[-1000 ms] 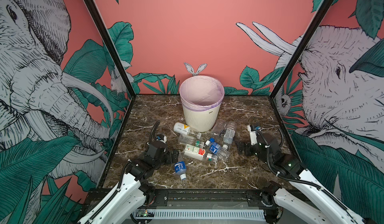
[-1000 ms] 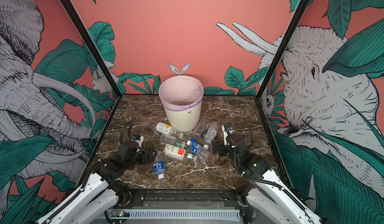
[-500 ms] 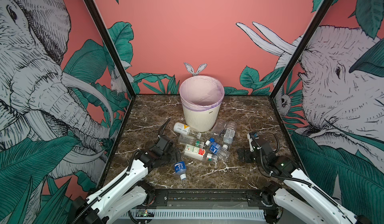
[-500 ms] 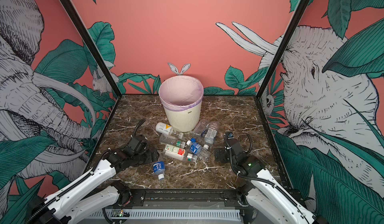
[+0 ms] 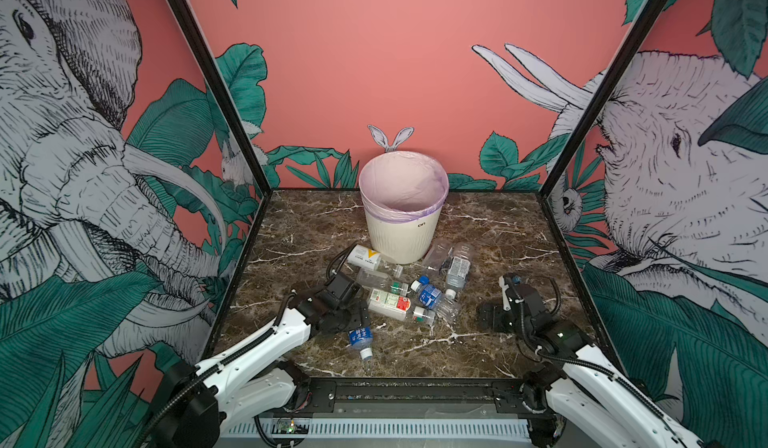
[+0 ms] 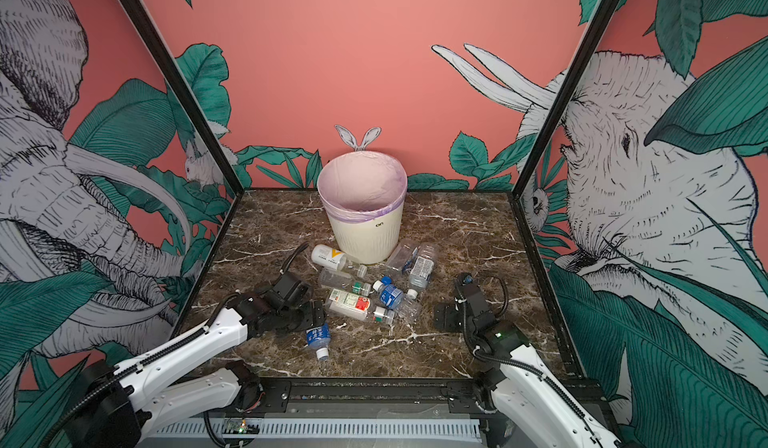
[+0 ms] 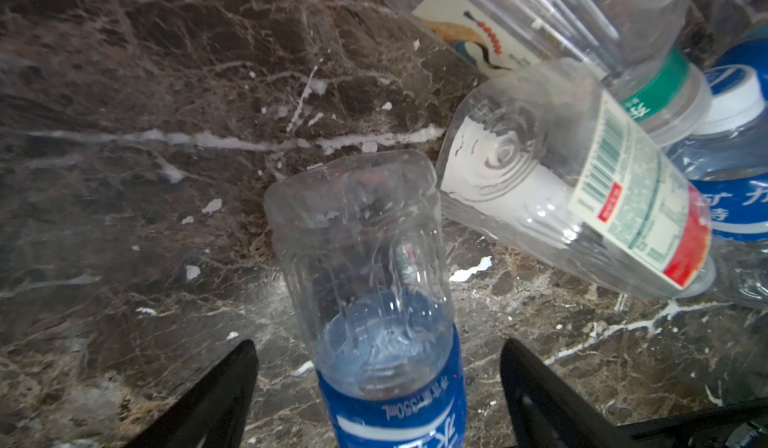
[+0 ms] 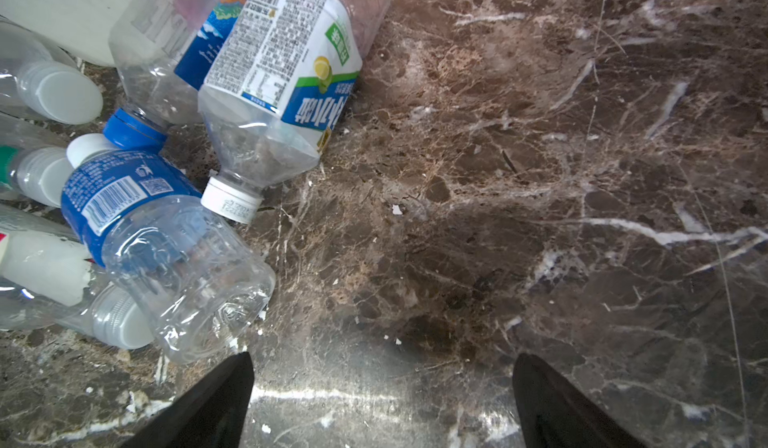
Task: Throw the plastic bottles in the bin
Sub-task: 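Lower the left gripper onto a blue-labelled clear bottle and close it, then lift the bottle with the left gripper and carry it over the bin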
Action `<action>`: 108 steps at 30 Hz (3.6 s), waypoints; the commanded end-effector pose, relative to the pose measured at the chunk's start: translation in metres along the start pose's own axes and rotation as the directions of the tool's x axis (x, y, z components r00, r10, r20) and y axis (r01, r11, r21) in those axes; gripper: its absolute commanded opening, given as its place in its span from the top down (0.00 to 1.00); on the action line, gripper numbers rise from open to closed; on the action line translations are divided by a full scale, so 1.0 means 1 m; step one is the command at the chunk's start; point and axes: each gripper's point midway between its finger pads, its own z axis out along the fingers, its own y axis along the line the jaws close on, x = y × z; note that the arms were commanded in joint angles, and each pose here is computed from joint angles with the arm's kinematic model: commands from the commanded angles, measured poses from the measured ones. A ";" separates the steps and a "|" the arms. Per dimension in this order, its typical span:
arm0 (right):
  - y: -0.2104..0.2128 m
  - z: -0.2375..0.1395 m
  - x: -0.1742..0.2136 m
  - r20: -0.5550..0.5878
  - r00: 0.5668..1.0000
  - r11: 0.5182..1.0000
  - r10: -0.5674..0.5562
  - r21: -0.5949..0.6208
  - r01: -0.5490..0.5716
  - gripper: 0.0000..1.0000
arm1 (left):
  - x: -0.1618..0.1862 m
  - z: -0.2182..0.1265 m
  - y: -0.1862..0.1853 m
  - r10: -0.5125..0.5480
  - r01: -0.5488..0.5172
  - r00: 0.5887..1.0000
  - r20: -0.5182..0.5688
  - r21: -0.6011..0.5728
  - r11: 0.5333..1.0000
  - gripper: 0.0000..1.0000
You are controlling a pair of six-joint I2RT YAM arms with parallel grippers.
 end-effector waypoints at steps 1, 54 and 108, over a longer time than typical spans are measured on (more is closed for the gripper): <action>0.005 -0.002 -0.008 0.037 0.999 0.999 0.021 -0.028 -0.020 0.00 | 0.000 0.006 -0.007 -0.012 0.012 1.000 -0.002 0.008 1.000 0.08; -0.002 0.002 -0.008 0.028 0.999 0.999 0.046 0.003 -0.046 0.00 | 0.012 0.052 0.024 0.055 -0.060 0.998 -0.038 -0.122 0.991 0.58; 0.001 0.003 -0.007 0.019 0.999 0.999 0.046 -0.016 -0.046 0.00 | -0.326 -0.282 -0.269 0.303 -0.664 0.324 0.896 -0.013 0.748 0.03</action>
